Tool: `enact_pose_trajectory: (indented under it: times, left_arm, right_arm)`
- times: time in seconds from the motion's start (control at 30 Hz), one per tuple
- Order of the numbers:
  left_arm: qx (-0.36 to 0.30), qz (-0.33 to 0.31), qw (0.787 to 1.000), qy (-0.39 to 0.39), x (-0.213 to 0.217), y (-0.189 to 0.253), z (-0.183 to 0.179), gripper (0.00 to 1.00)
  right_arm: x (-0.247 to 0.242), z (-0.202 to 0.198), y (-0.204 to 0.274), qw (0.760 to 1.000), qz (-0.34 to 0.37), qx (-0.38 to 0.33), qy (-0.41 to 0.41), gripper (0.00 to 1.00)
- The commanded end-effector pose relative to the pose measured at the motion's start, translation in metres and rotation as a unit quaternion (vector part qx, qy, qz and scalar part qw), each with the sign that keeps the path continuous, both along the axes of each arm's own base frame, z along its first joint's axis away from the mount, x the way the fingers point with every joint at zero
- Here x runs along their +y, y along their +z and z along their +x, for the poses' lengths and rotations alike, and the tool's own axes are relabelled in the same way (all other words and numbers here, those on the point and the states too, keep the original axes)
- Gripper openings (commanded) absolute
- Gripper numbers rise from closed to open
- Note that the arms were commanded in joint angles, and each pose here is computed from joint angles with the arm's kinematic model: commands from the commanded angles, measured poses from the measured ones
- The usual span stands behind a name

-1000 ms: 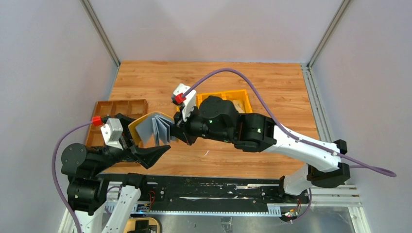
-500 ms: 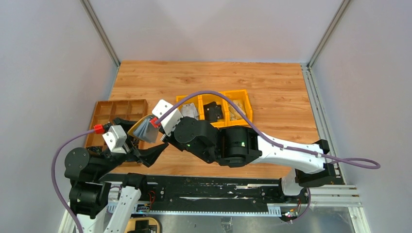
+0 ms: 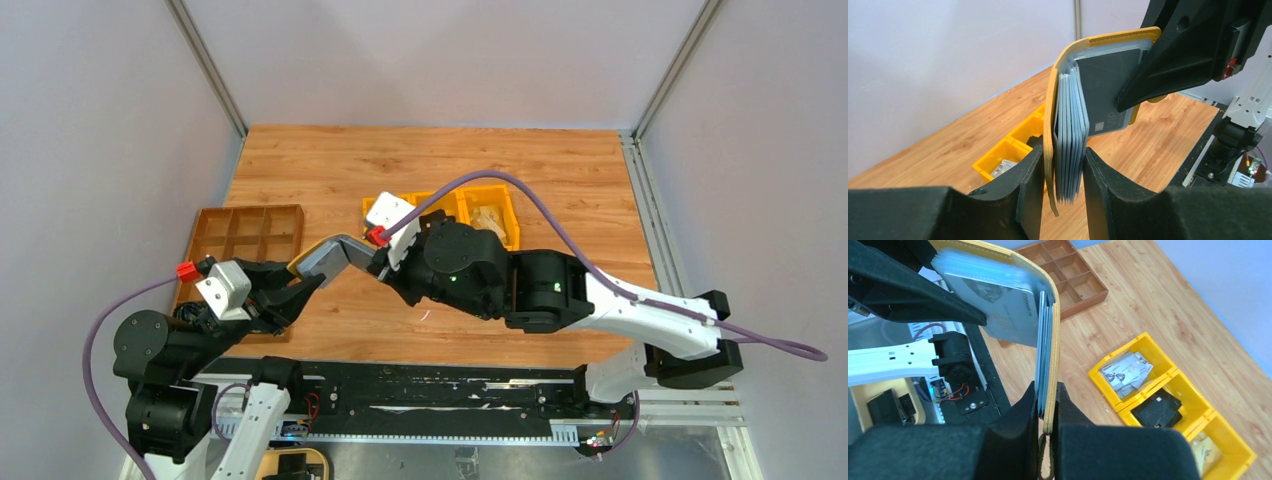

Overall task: Take the credit cards out of the card holder
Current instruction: Remove the credit card from the card holder.

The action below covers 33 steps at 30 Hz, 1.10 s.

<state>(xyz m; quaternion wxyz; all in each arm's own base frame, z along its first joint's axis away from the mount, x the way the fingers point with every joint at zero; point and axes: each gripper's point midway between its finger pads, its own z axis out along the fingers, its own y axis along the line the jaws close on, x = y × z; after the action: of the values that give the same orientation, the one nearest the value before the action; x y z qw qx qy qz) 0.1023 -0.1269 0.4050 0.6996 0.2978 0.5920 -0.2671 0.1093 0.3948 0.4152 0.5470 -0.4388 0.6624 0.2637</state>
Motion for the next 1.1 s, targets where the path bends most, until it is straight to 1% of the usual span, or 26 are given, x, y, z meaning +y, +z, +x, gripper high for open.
enact_pose_trajectory:
  times: [0.0, 0.03, 0.1, 0.23, 0.27, 0.33, 0.37, 0.4, 0.57, 0.73, 0.8, 0.83, 0.87, 0.93, 0.97, 1.07]
  left_arm:
    - [0.02, -0.016, 1.0, -0.002, -0.002, 0.008, 0.004, 0.39]
    - [0.023, -0.018, 1.0, -0.003, -0.002, 0.008, 0.004, 0.4]
    - [0.03, -0.024, 0.999, -0.007, -0.004, 0.009, 0.005, 0.45]
    - [0.059, -0.047, 0.996, -0.038, -0.013, 0.01, 0.003, 0.56]
    - [0.069, -0.053, 0.995, -0.046, -0.015, 0.009, 0.003, 0.58]
    - [0.08, -0.058, 0.993, -0.064, -0.02, 0.009, 0.003, 0.59]
    - [0.085, -0.06, 0.992, -0.074, -0.022, 0.01, 0.002, 0.58]
    - [0.088, -0.061, 0.991, -0.082, -0.024, 0.011, 0.0, 0.53]
    - [0.097, -0.057, 0.987, -0.114, -0.03, 0.016, -0.009, 0.26]
    - [0.123, -0.052, 0.982, -0.132, -0.033, 0.013, -0.016, 0.05]
    - [0.133, -0.058, 0.979, -0.141, -0.035, 0.015, -0.018, 0.0]
    - [0.138, -0.062, 0.978, -0.146, -0.036, 0.016, -0.019, 0.0]
    - [0.143, -0.067, 0.976, -0.152, -0.038, 0.018, -0.019, 0.0]
    - [0.155, -0.078, 0.971, -0.162, -0.04, 0.021, -0.02, 0.0]
    - [0.158, -0.083, 0.97, -0.166, -0.041, 0.023, -0.02, 0.0]
    - [0.173, -0.089, 0.967, -0.167, -0.042, 0.024, -0.016, 0.0]
  right_arm:
    - [0.0, -0.011, 0.024, 0.993, 0.079, 0.05, 0.066, 0.0]
    - [-0.001, -0.013, 0.023, 0.992, 0.085, 0.061, 0.077, 0.0]
    - [0.001, -0.025, 0.024, 0.982, 0.103, 0.09, 0.131, 0.0]
    - [-0.001, -0.033, 0.024, 0.97, 0.121, 0.115, 0.178, 0.0]
    - [0.0, -0.036, 0.024, 0.968, 0.122, 0.117, 0.187, 0.0]
    - [-0.001, -0.042, 0.026, 0.963, 0.123, 0.119, 0.206, 0.0]
    - [-0.001, -0.044, 0.026, 0.962, 0.125, 0.12, 0.212, 0.0]
    - [-0.002, -0.044, 0.026, 0.961, 0.126, 0.122, 0.215, 0.0]
    - [-0.009, -0.039, 0.029, 0.955, 0.141, 0.134, 0.225, 0.0]
    - [-0.012, -0.041, 0.025, 0.934, 0.16, 0.168, 0.271, 0.0]
    - [-0.012, -0.045, 0.023, 0.924, 0.164, 0.174, 0.299, 0.0]
    - [-0.013, -0.046, 0.021, 0.92, 0.164, 0.176, 0.308, 0.02]
    - [-0.014, -0.046, 0.019, 0.917, 0.164, 0.176, 0.319, 0.08]
    - [-0.016, -0.039, 0.016, 0.918, 0.165, 0.174, 0.315, 0.23]
    - [-0.018, -0.036, 0.016, 0.919, 0.166, 0.173, 0.313, 0.27]
    - [-0.028, -0.018, 0.017, 0.924, 0.175, 0.175, 0.292, 0.38]
